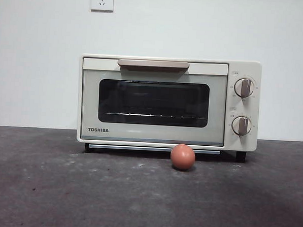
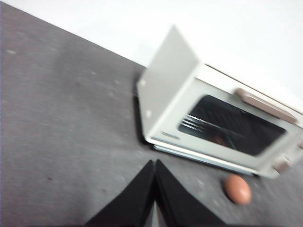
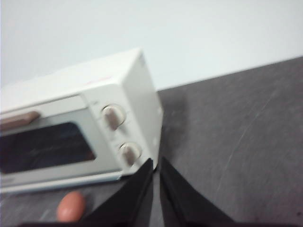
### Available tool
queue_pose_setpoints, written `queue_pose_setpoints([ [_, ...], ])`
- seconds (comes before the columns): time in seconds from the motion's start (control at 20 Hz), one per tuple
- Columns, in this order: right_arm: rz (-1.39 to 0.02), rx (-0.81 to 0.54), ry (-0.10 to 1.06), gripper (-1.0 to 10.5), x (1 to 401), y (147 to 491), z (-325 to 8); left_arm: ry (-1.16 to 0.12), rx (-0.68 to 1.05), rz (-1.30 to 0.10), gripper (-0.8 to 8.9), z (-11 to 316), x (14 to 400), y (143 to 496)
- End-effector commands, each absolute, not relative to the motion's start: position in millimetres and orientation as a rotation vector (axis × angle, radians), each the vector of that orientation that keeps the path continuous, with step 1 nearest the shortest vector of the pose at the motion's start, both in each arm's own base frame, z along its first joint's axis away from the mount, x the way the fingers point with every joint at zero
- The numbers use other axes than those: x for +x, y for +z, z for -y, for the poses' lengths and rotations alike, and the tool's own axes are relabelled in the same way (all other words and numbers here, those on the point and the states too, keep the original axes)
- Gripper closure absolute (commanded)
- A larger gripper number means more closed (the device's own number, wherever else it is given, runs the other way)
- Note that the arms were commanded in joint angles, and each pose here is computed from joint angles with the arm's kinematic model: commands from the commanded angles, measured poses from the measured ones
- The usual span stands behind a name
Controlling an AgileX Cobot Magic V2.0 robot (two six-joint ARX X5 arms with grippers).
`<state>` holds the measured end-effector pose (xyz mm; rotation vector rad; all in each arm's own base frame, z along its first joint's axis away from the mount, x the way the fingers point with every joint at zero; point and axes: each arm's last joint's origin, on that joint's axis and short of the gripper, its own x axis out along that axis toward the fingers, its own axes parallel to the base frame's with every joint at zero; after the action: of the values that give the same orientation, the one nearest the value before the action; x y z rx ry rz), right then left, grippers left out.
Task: Eggoven
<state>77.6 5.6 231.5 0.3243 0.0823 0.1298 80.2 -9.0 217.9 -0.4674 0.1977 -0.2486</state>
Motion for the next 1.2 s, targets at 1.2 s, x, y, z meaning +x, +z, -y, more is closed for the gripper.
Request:
queue_pose_setpoints([
  [1.2,-0.626,0.156,0.737,7.4,91.9,298.5,-32.3,-0.619,-0.226,-0.598,8.06,21.8,98.8,292.8],
])
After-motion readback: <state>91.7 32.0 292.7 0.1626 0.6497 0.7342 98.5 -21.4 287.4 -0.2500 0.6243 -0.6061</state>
